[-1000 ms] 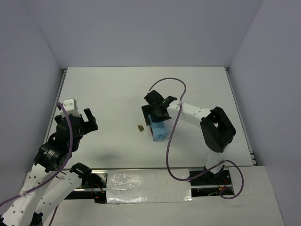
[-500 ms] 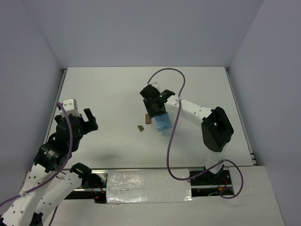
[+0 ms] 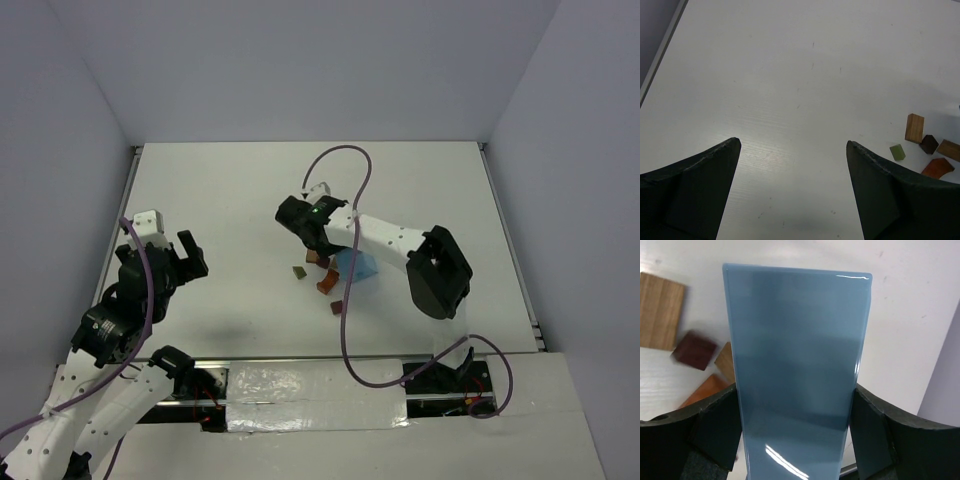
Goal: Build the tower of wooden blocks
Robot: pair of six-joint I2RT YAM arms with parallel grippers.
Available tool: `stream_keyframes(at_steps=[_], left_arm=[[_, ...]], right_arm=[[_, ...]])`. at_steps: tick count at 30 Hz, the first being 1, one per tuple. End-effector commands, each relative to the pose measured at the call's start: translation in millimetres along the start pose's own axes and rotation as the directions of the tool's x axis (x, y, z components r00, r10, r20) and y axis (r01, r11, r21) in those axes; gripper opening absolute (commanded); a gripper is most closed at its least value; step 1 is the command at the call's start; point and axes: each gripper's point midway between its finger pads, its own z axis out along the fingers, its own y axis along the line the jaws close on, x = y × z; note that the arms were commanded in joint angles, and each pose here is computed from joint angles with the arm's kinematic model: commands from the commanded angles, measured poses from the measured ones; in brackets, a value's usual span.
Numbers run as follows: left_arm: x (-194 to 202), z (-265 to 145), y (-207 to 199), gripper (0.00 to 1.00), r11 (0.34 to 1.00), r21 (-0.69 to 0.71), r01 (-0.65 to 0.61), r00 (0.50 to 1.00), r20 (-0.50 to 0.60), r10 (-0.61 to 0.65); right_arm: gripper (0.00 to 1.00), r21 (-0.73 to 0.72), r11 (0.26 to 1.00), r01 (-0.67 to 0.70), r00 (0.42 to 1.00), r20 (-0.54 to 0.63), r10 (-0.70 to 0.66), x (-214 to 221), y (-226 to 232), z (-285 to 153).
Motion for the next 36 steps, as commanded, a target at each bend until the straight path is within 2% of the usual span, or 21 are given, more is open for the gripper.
stream_keyframes(at_steps=[1, 7, 8, 9, 11, 12, 13, 14, 15, 18, 19, 20, 21, 23, 25, 26, 28, 31, 32, 35, 36], left_arm=[[-8.7, -1.3, -2.6, 0.99, 1.000, 0.016, 0.007, 0.999, 0.037, -0.008], [-9.0, -1.7, -3.2, 1.00, 1.000, 0.021, 0.009, 0.999, 0.040, -0.009], [-8.4, -1.2, -3.5, 0.99, 1.000, 0.021, 0.006, 0.999, 0.037, -0.006], [-8.7, -1.4, -3.5, 1.00, 1.000, 0.021, 0.006, 0.999, 0.037, -0.006], [-8.7, -1.2, -4.1, 0.99, 1.000, 0.022, 0.006, 0.999, 0.036, -0.007], [-9.0, -1.4, -3.7, 0.99, 1.000, 0.022, 0.006, 0.999, 0.038, -0.007], [-8.9, -1.8, -4.5, 0.99, 1.000, 0.026, 0.007, 0.999, 0.038, -0.008], [-8.8, -1.9, -4.6, 0.99, 1.000, 0.028, 0.005, 0.999, 0.039, -0.006], [-9.5, -2.1, -5.0, 0.99, 0.999, 0.031, 0.006, 0.999, 0.042, -0.007], [-8.3, -1.3, -7.2, 1.00, 0.999, 0.040, 0.000, 0.999, 0.036, -0.001], [-7.3, -0.6, -8.3, 0.99, 0.999, 0.042, -0.003, 1.000, 0.031, 0.002], [-6.3, -0.2, -9.6, 1.00, 0.999, 0.049, -0.008, 1.000, 0.027, 0.006], [-5.9, 0.0, -10.2, 1.00, 0.999, 0.051, -0.009, 1.000, 0.025, 0.007], [-5.3, 0.3, -11.7, 1.00, 0.998, 0.058, -0.013, 1.000, 0.021, 0.012], [-5.7, 0.2, -13.4, 1.00, 0.998, 0.066, -0.015, 1.000, 0.022, 0.013], [-5.6, 0.4, -14.1, 0.99, 0.997, 0.069, -0.017, 1.000, 0.022, 0.015], [-4.5, 0.3, -15.5, 0.99, 0.997, 0.075, -0.017, 1.000, 0.018, 0.016], [-4.8, -0.5, -16.3, 0.99, 0.997, 0.080, -0.020, 1.000, 0.019, 0.019], [-4.0, -0.2, -17.2, 0.99, 0.996, 0.084, -0.023, 1.000, 0.017, 0.022], [-3.0, 0.2, -19.9, 0.99, 0.995, 0.096, -0.030, 1.000, 0.012, 0.029], [-2.9, 0.4, -20.7, 1.00, 0.995, 0.098, -0.031, 1.000, 0.010, 0.030]], right_arm=[[0.57, 0.089, 0.993, -0.074, 0.997, 0.035, 0.071, -14.3, -35.5, -5.9], [0.57, -0.001, 0.987, -0.161, 0.986, 0.035, 0.161, -17.6, -63.2, 0.3], [0.57, -0.042, 0.974, -0.221, 0.975, -0.005, 0.221, -16.8, -76.9, 14.5], [0.57, -0.099, 0.969, -0.226, 0.974, -0.024, 0.224, -12.5, -83.3, 20.5], [0.57, -0.267, 0.917, -0.296, 0.953, -0.015, 0.303, -28.9, -80.8, 31.9], [0.58, -0.459, 0.831, -0.314, 0.946, -0.075, 0.315, -24.6, -64.8, 35.3], [0.59, -0.578, 0.767, -0.277, 0.942, -0.007, 0.335, -45.4, -62.8, 32.4], [0.60, -0.672, 0.693, -0.260, 0.942, -0.018, 0.336, -49.0, -56.3, 30.4], [0.60, -0.796, 0.551, -0.249, 0.935, -0.050, 0.350, -55.3, -54.7, 21.8], [0.60, -0.883, 0.392, -0.258, 0.924, -0.108, 0.367, -65.5, -62.7, 39.6], [0.60, -0.918, 0.306, -0.250, 0.924, -0.132, 0.359, -68.8, -60.4, 35.4], [0.60, -0.916, 0.261, -0.303, 0.914, -0.202, 0.353, -63.4, -56.0, 53.2], [0.61, -0.923, 0.225, -0.312, 0.906, -0.217, 0.364, -67.2, -59.4, 58.0], [0.66, -0.934, 0.084, -0.347, 0.877, -0.291, 0.383, -67.9, -64.5, 68.1], [0.71, -0.935, 0.032, -0.353, 0.863, -0.313, 0.396, -72.5, -70.4, 76.2], [0.78, -0.928, 0.028, -0.372, 0.854, -0.330, 0.402, -71.8, -74.2, 82.9], [0.85, -0.901, 0.070, -0.429, 0.828, -0.360, 0.430, -69.5, -89.1, 105.5], [1.00, -0.801, 0.286, -0.525, 0.796, -0.343, 0.499, -64.4, -117.0, 137.2], [1.00, -0.747, 0.372, -0.552, 0.787, -0.319, 0.528, -61.6, -130.1, 147.6], [1.00, -0.721, 0.449, -0.527, 0.785, -0.211, 0.583, -78.7, -157.1, 123.0], [1.00, -0.684, 0.501, -0.530, 0.784, -0.170, 0.597, -80.0, -162.9, 121.9]])
